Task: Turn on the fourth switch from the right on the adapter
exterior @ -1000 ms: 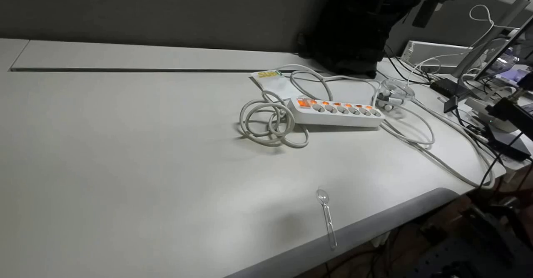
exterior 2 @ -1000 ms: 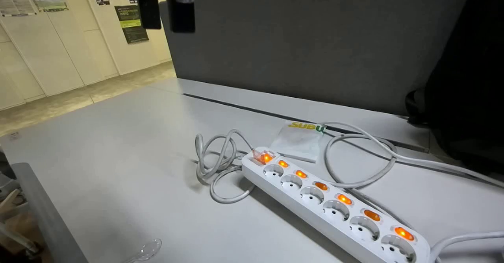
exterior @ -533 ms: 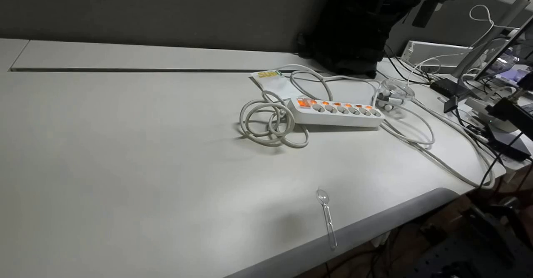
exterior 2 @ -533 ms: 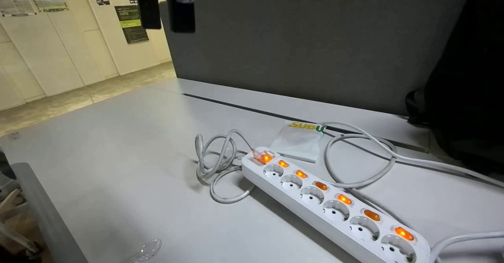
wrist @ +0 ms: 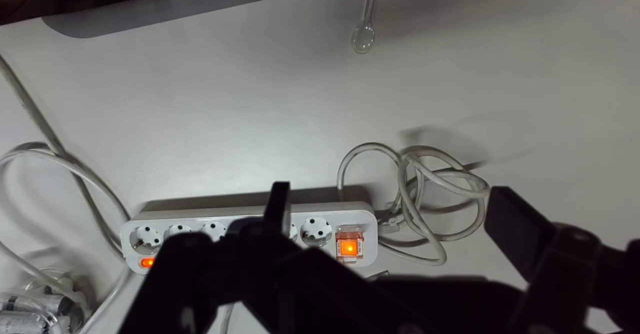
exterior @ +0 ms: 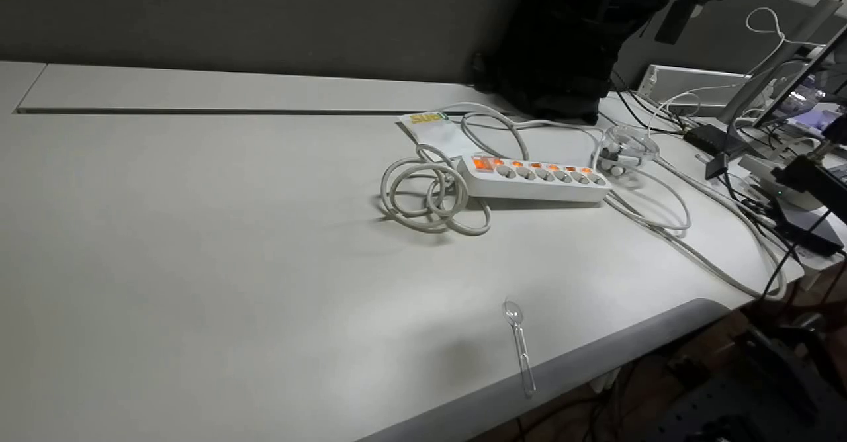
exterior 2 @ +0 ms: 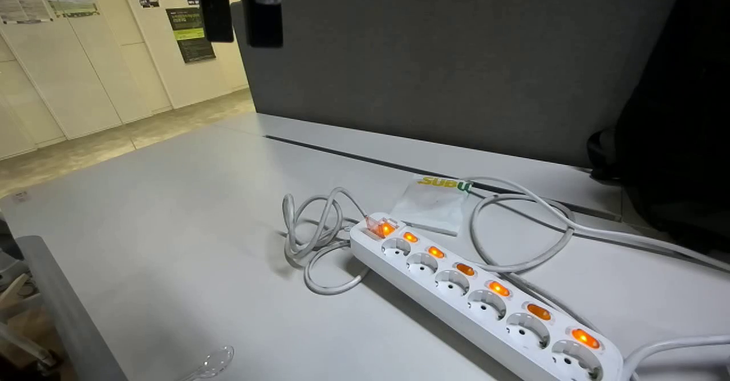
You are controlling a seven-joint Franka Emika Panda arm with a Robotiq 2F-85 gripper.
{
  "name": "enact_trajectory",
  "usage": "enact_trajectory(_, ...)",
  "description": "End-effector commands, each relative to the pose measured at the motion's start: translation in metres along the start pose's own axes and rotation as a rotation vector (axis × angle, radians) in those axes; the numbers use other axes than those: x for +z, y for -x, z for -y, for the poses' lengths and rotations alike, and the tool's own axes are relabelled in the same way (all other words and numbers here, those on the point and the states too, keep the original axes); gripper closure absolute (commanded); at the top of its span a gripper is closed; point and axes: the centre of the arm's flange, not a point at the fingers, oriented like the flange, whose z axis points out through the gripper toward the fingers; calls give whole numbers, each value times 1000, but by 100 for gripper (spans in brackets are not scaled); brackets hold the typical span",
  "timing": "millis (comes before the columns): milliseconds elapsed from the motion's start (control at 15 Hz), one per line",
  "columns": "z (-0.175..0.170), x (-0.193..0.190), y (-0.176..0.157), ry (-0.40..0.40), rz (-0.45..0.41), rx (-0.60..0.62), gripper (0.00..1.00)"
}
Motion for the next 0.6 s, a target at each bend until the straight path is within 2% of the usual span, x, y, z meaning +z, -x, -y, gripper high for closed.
enact_trajectory(0,0,1,-7,0,5,8,0)
enact_trajectory(467,0,13,-72,3,8,47,0)
enact_trajectory(533,-1,14,-85,-4,13,46,25)
